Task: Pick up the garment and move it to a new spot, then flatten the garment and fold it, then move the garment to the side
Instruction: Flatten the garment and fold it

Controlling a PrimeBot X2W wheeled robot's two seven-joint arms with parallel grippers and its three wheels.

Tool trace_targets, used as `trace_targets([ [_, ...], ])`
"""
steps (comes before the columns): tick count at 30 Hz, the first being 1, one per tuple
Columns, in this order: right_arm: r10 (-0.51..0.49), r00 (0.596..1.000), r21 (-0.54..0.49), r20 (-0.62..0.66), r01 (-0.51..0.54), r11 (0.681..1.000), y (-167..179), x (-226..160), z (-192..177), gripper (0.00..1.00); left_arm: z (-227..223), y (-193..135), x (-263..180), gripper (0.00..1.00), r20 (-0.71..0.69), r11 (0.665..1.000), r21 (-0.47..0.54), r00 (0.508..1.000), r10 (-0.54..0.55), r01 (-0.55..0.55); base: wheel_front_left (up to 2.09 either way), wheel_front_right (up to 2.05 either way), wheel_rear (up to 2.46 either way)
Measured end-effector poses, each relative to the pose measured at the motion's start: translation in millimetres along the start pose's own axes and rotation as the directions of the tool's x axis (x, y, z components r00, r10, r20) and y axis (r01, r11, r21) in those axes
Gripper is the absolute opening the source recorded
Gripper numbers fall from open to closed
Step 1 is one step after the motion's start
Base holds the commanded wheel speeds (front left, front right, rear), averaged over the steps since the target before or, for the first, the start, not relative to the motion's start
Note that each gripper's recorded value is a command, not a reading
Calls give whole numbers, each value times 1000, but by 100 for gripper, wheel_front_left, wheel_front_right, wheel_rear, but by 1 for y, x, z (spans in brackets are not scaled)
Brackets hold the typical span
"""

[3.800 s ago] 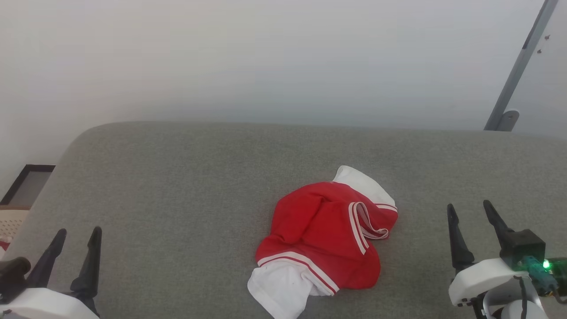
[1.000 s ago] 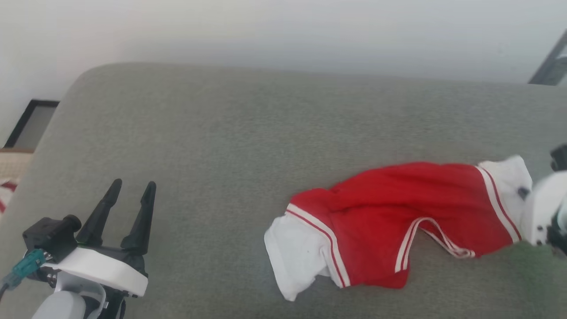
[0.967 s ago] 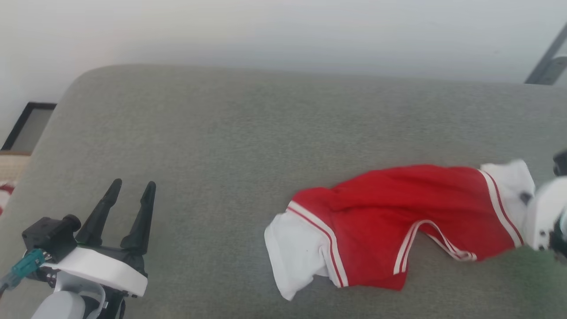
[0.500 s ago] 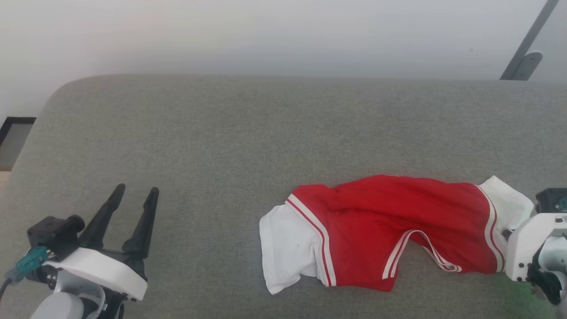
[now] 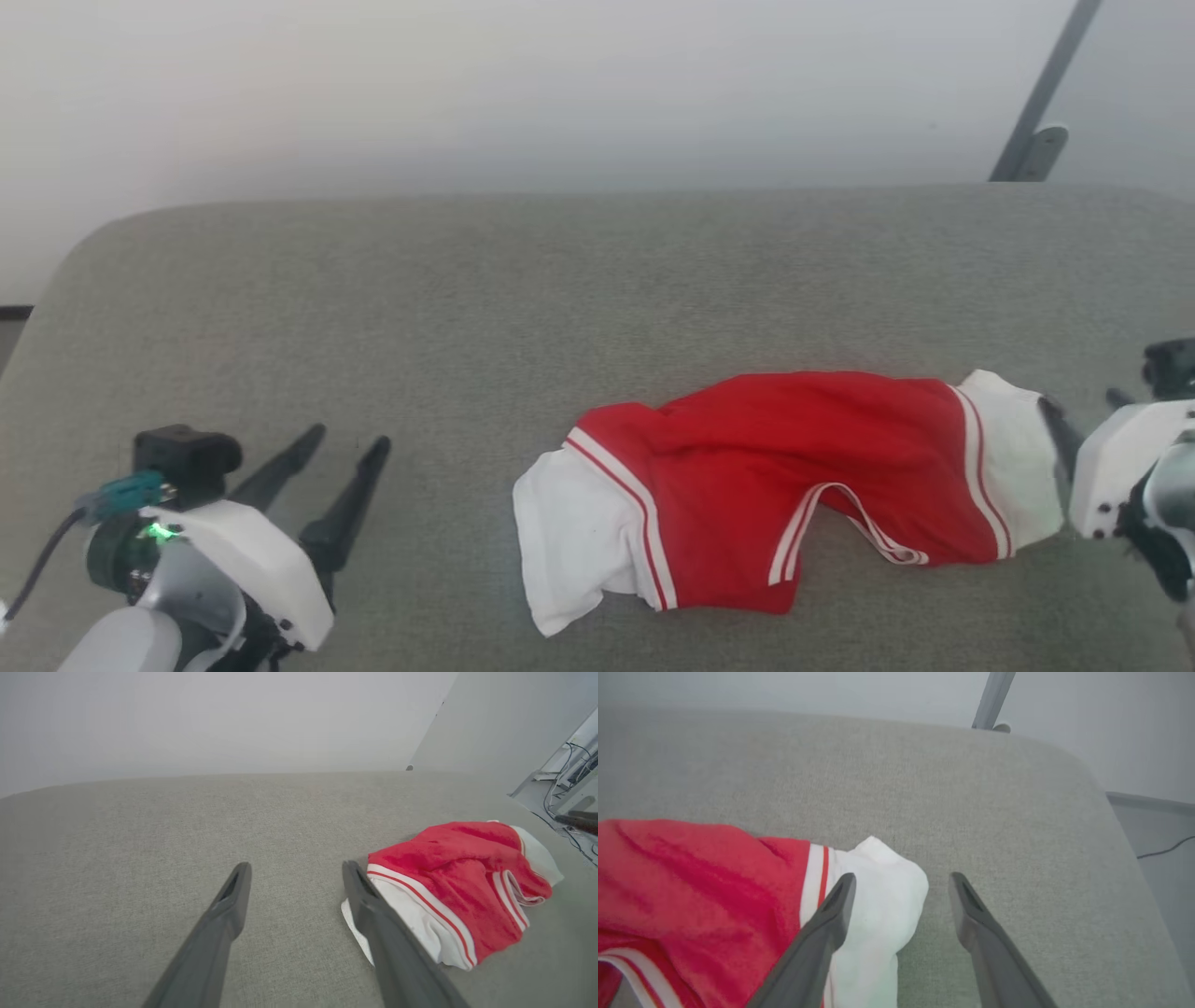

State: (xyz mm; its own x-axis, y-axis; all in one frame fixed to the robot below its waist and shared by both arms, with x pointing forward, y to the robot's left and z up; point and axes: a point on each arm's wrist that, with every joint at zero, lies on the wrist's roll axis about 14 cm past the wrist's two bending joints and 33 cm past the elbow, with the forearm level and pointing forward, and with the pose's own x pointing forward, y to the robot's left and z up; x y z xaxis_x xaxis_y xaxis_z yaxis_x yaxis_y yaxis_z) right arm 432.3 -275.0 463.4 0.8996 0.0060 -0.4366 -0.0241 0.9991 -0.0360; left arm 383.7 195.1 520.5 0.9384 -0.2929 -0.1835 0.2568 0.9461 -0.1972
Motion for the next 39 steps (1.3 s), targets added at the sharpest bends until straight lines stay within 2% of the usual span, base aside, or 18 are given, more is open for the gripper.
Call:
trace_targets([
  [4, -42, 985, 3, 167, 42, 999, -10, -13, 29, 100, -11, -17, 5, 100, -102, 999, -9, 994, -49, 48, 0, 0, 0],
  [7, -61, 957, -1, 283, 63, 998, -9, -22, 48, 100, -22, -31, 9, 100, -185, 997, -19, 979, -83, 81, 0, 0, 0],
  [15, -117, 866, -6, 485, 137, 991, -5, -43, 74, 100, -67, -71, 19, 100, -417, 985, -55, 893, -172, 164, 0, 0, 0],
  [19, -135, 848, 15, 513, 148, 989, 2, -45, 71, 100, -85, -81, 27, 100, -491, 979, -64, 848, -198, 191, 0, 0, 0],
  [26, -155, 870, 29, 468, 160, 987, 6, -37, 51, 100, -126, -80, 36, 100, -633, 982, -72, 753, -179, 173, 0, 0, 0],
  [34, -164, 868, 43, 469, 163, 986, 7, -34, 45, 100, -155, -78, 44, 100, -723, 985, -54, 674, -152, 164, 0, 0, 0],
  [36, -167, 864, 46, 474, 165, 985, 7, -35, 45, 100, -158, -77, 46, 89, -734, 985, -40, 664, -143, 168, 0, 0, 0],
  [37, -168, 864, 48, 474, 165, 985, 7, -34, 44, 100, -160, -76, 47, 45, -737, 985, -39, 661, -140, 165, 0, 0, 0],
  [38, -169, 863, 49, 476, 166, 985, 7, -34, 45, 100, -162, -77, 48, 15, -741, 986, -43, 657, -141, 163, 0, 0, 0],
  [39, -169, 859, 51, 483, 165, 985, 7, -35, 46, 100, -163, -77, 49, 0, -742, 986, -44, 655, -142, 164, 0, 0, 0],
])
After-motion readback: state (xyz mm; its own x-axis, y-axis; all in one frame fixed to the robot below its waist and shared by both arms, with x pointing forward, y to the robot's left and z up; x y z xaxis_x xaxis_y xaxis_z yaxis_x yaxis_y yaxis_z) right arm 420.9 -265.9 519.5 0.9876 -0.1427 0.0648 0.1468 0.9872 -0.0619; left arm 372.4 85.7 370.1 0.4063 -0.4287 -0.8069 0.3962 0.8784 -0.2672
